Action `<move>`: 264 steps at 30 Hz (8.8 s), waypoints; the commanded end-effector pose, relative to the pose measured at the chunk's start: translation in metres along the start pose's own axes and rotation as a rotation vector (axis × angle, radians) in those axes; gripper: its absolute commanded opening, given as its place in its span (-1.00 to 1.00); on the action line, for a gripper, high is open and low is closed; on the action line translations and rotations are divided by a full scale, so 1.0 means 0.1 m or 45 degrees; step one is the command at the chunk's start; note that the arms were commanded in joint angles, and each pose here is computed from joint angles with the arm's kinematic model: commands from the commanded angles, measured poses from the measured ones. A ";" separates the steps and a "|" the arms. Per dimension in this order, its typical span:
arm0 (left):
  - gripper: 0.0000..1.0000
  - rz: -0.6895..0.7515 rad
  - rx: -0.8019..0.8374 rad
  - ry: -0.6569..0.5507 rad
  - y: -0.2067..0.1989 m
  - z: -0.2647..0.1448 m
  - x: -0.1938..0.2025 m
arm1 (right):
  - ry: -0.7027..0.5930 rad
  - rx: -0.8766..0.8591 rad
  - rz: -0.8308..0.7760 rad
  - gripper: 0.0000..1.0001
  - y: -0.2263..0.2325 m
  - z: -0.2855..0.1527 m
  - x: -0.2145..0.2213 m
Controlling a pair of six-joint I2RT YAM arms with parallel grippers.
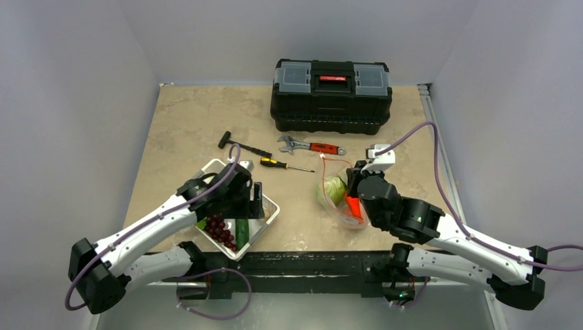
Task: Place the food in the zip-top bag and seal the zipper
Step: Pick up the fake vegetable from the bin, then place the fake vegetable in the zipper food storage bag, then pick up the fake fruit from the bin, then place the fake fruit in the zipper food storage bag.
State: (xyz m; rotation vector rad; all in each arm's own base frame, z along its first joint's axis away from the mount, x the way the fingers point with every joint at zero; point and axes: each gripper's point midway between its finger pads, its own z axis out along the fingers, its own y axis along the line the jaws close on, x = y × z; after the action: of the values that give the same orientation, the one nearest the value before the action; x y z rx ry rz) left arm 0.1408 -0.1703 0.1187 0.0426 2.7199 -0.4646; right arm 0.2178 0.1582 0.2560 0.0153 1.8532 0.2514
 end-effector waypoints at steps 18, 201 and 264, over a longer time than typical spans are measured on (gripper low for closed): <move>0.13 -0.182 -0.042 -0.126 -0.02 0.80 -0.25 | -0.038 -0.026 0.060 -1.00 -0.04 -0.03 0.00; -1.00 -0.229 -0.139 -0.602 0.23 -0.75 -0.65 | 0.023 -0.196 0.120 -1.00 0.27 -0.08 -0.02; -1.00 0.125 1.605 -0.745 -2.46 -1.16 -0.77 | -0.068 -0.202 0.664 -1.00 0.17 -0.29 -0.38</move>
State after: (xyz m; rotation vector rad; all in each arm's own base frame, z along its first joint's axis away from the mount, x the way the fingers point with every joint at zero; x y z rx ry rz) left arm 0.1608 -0.3662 0.3099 0.2639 1.5963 -1.6735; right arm 0.1958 0.1719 0.2772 0.3016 1.8253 0.6979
